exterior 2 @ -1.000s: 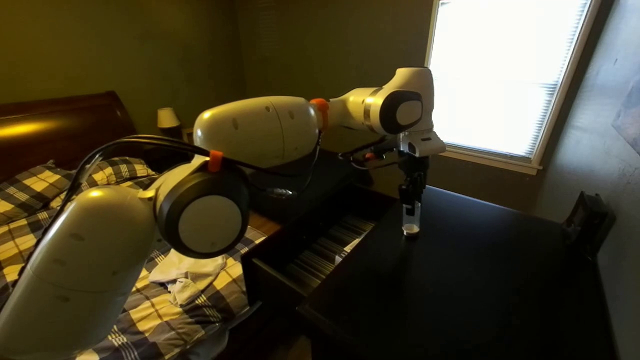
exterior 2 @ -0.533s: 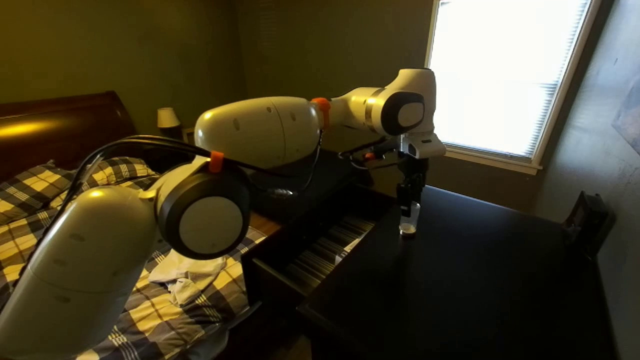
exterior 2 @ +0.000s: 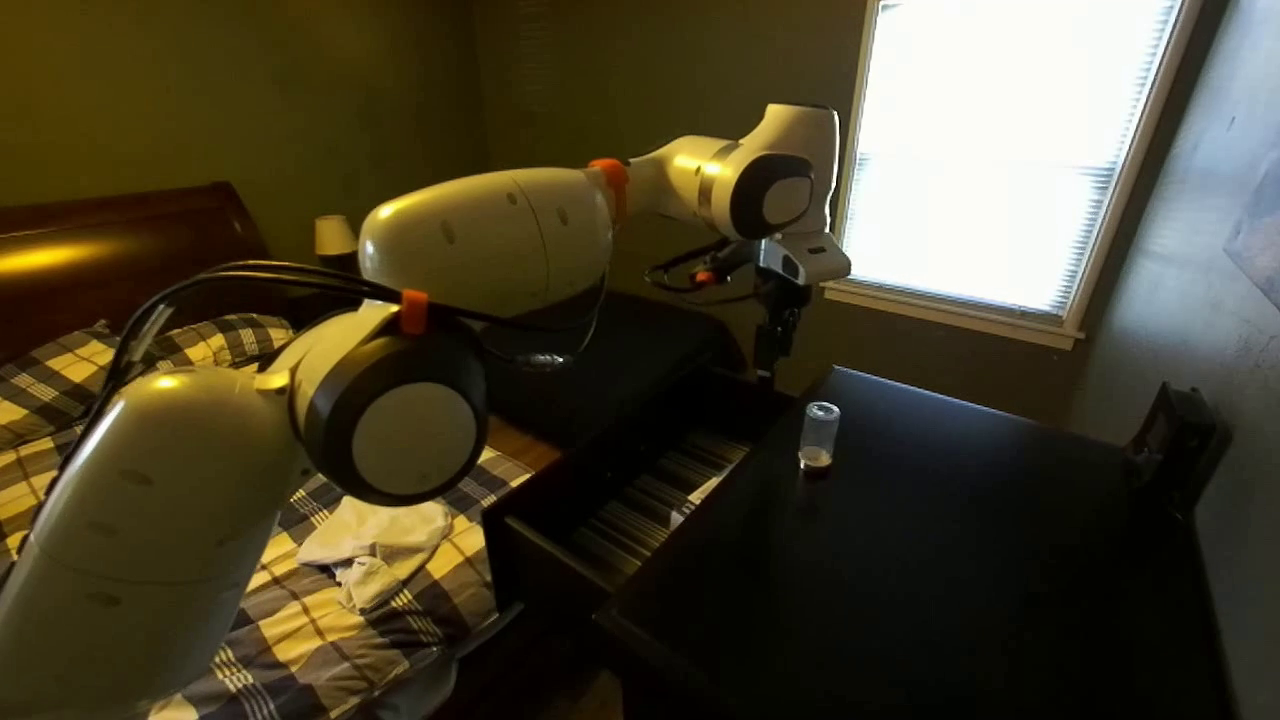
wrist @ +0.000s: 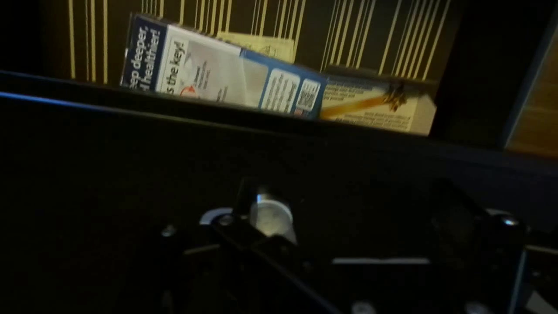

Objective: Open the first top drawer, then remove the clear object from the drawer

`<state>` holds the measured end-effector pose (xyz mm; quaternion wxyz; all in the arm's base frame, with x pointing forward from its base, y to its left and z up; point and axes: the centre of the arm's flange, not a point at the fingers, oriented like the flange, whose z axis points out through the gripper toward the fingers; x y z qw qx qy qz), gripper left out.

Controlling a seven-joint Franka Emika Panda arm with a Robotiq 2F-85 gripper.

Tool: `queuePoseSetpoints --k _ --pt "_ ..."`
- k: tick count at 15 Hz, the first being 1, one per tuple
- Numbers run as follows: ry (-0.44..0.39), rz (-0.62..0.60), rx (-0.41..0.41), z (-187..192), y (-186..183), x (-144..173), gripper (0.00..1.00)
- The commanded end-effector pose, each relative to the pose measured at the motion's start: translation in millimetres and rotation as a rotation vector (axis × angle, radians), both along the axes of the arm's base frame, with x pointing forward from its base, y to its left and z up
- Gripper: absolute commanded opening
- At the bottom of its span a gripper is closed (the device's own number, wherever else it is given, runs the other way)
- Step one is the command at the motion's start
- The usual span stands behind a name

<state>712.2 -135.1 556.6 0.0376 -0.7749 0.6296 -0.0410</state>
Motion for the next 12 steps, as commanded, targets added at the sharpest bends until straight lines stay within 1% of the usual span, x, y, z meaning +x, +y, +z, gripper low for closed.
queuePoseSetpoints --k 1,3,7,8,9,10,12 --pt "-0.01 0.15 0.13 8.4 47.4 -11.2 1.0" --pt "-0.015 0.249 0.166 8.6 72.9 -15.7 1.0" --pt "0.004 0.472 0.15 -9.0 113.8 -25.5 1.0" --pt "-0.015 0.529 0.159 -13.3 121.5 -26.3 1.0" --pt "-0.014 0.438 0.143 0.6 111.9 -0.7 1.0" --pt "-0.01 0.476 0.147 -3.0 118.9 -1.5 1.0" --pt "-0.005 0.507 0.15 -6.0 124.1 -2.7 1.0"
